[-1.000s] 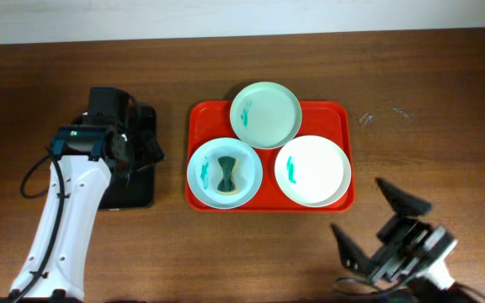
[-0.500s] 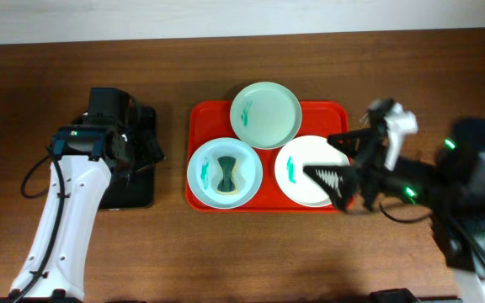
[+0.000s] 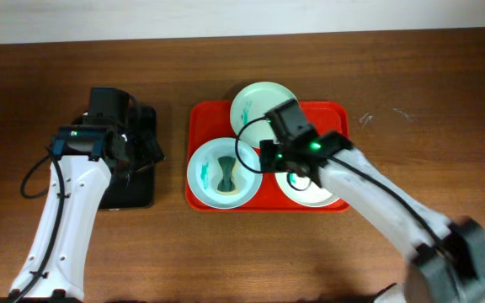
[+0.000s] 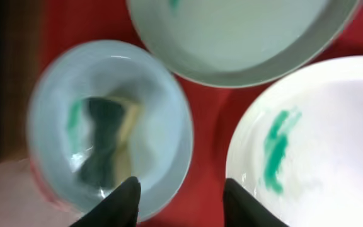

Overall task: Clean dirty plates on tray and stack at the side
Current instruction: 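Reach the right gripper to the lower-left plate rim and grasp it, then regrasp the sponge with the left gripper from the plate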

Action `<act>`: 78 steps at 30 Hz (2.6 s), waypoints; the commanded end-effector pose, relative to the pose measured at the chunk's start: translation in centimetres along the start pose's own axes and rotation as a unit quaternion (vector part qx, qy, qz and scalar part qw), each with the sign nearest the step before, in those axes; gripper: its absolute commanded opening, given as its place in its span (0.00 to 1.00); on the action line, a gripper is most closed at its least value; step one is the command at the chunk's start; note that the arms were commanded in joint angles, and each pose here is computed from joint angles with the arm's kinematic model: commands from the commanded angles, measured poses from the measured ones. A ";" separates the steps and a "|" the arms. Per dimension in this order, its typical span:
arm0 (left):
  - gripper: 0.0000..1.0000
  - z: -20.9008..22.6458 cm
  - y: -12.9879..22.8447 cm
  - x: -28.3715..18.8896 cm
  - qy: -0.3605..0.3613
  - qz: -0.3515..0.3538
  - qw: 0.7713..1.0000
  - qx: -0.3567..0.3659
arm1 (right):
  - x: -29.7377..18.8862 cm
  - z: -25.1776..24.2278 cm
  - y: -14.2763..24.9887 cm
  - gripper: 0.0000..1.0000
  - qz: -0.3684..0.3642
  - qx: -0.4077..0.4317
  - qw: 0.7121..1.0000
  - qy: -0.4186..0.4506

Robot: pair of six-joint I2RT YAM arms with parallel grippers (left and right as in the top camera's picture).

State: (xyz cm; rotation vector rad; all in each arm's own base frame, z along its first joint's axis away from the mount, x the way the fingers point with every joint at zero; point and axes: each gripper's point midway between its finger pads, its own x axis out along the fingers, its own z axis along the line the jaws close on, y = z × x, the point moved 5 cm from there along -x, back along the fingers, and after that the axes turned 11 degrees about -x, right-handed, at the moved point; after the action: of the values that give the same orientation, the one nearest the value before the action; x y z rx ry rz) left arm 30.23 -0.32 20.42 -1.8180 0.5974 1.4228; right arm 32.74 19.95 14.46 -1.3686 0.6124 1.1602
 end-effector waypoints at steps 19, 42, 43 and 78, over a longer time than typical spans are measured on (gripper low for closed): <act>0.99 -0.4 0.5 0.0 0.019 0.019 1.000 0.002 | 9.8 -0.2 2.7 0.38 0.080 -0.017 0.997 -0.016; 0.31 -7.9 7.7 5.7 0.099 0.172 0.960 0.196 | 9.5 -0.4 2.4 0.04 0.096 -0.014 0.987 -0.127; 0.32 -8.2 8.0 6.0 0.100 0.174 0.959 0.201 | 9.5 -0.4 2.4 0.04 0.096 -0.015 0.987 -0.127; 0.16 -12.8 12.3 13.6 0.079 0.145 0.953 0.253 | 9.6 -0.5 2.3 0.04 0.093 -0.015 0.988 -0.121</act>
State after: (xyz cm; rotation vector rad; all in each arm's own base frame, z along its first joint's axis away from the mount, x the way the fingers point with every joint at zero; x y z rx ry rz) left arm 33.26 -17.33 6.69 -1.5084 1.2563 1.1236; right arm 34.73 21.23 5.29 -1.2042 0.5780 1.4264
